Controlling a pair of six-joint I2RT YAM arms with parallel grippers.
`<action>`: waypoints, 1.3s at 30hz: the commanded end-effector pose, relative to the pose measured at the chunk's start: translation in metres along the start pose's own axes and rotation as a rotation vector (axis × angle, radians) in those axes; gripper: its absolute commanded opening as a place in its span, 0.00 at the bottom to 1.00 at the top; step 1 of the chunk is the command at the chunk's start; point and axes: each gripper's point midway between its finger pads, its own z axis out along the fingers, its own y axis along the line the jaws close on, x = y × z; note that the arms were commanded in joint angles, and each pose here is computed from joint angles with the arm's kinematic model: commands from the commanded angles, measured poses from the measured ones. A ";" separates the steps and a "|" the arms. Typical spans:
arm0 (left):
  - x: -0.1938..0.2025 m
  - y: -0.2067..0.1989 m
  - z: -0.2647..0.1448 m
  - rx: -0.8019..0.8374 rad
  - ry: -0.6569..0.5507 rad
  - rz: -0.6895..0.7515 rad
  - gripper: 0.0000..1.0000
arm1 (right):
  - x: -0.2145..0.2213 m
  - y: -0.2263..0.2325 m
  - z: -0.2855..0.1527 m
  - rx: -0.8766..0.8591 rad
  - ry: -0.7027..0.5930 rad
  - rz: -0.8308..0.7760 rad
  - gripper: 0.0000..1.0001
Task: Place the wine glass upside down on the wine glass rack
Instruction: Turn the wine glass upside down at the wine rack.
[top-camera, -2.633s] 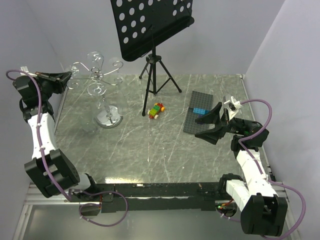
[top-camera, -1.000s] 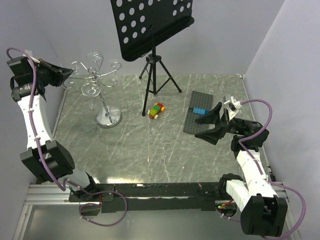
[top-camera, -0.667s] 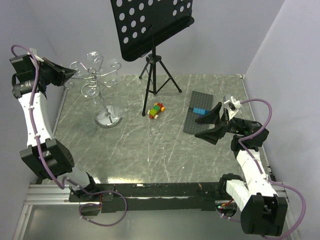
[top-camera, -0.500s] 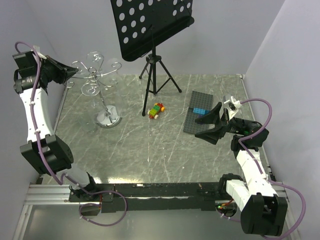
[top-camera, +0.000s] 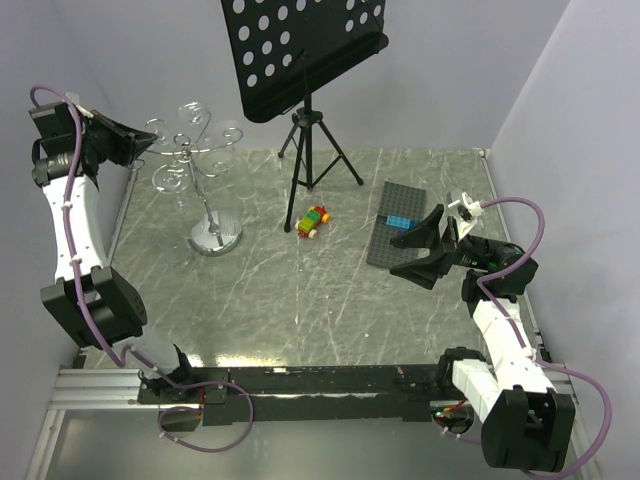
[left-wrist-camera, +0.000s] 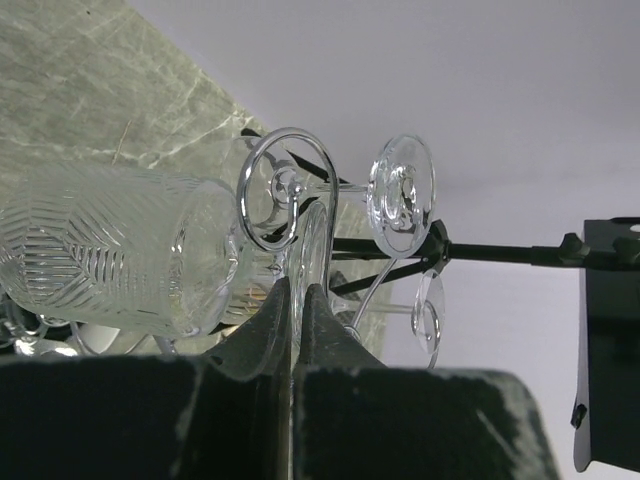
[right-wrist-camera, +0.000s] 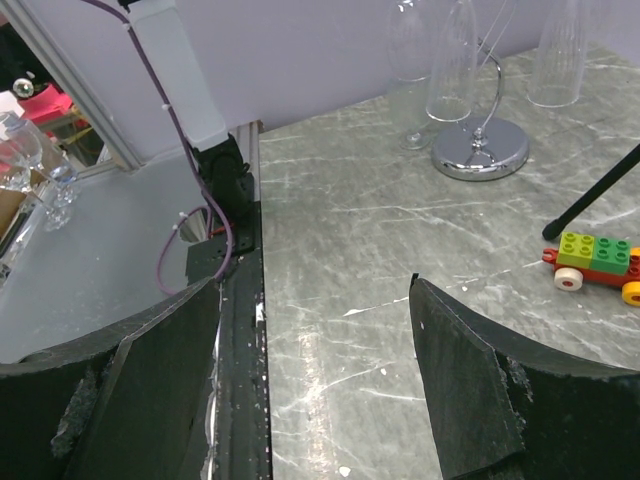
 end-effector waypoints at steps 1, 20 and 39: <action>-0.029 -0.044 -0.025 0.142 -0.168 0.039 0.01 | 0.008 0.006 -0.003 -0.032 0.053 -0.066 0.83; -0.028 -0.048 -0.021 0.311 -0.173 -0.138 0.01 | 0.009 0.003 -0.003 -0.029 0.051 -0.058 0.82; -0.060 -0.039 -0.027 0.309 -0.330 -0.218 0.01 | 0.010 0.001 -0.004 -0.027 0.051 -0.051 0.82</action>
